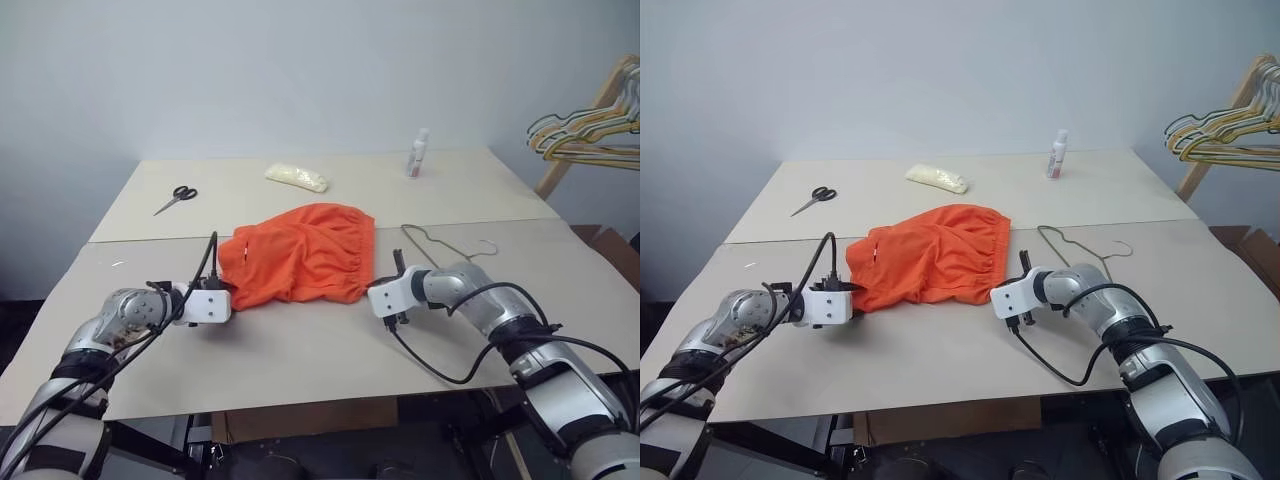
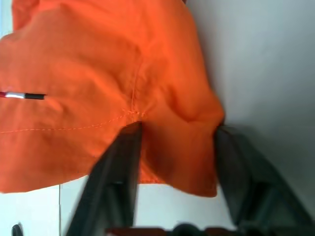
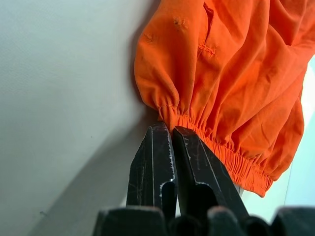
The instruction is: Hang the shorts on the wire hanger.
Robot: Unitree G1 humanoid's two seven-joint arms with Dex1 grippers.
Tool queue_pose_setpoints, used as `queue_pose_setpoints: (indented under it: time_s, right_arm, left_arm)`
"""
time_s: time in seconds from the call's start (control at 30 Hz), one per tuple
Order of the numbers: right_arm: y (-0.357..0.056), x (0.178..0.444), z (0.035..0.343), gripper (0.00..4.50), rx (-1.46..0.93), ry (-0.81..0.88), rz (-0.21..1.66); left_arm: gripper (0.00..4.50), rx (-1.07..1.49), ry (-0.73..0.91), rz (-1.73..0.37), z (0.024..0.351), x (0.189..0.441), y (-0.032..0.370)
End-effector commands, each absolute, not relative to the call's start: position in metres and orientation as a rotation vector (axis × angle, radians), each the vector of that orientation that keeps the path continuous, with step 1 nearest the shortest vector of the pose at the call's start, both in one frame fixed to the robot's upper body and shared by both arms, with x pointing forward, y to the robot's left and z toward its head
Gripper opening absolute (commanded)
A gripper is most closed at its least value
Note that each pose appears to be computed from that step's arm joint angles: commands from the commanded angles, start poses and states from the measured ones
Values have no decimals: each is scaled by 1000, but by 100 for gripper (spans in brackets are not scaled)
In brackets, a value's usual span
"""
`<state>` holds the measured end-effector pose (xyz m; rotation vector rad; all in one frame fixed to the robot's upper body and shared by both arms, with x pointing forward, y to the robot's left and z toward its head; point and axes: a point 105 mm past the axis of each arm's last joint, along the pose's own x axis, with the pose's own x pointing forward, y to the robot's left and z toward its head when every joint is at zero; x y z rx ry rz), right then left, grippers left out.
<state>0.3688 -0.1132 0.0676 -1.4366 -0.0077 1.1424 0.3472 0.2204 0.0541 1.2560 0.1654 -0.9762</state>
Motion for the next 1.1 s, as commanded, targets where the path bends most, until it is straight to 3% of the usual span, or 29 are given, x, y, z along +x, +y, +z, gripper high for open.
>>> queue_pose_setpoints:
  time_s: [0.03,0.13,0.3,0.47,0.7,0.97,1.1]
  right_arm:
    - [-108,372,86,0,-1421,-68,1112]
    - [-109,371,87,0,-1413,-63,1116]
    - [-111,373,88,0,-1408,-61,1090]
    - [-112,374,97,0,-1410,-94,1043]
    - [-128,349,107,0,-1449,-110,1087]
    - [-140,298,95,0,-1479,-9,1330]
    - [-143,285,93,0,-1500,30,1405]
  left_arm:
    - [91,1315,137,-913,61,360,222]
    - [1,1330,129,-913,62,362,222]
    - [1,1298,119,-911,69,359,226]
    - [1,1149,129,-970,86,333,229]
    - [1,901,297,-1182,113,240,220]
    - [1,759,543,-1265,101,178,214]
    - [1,619,573,-1327,102,156,200]
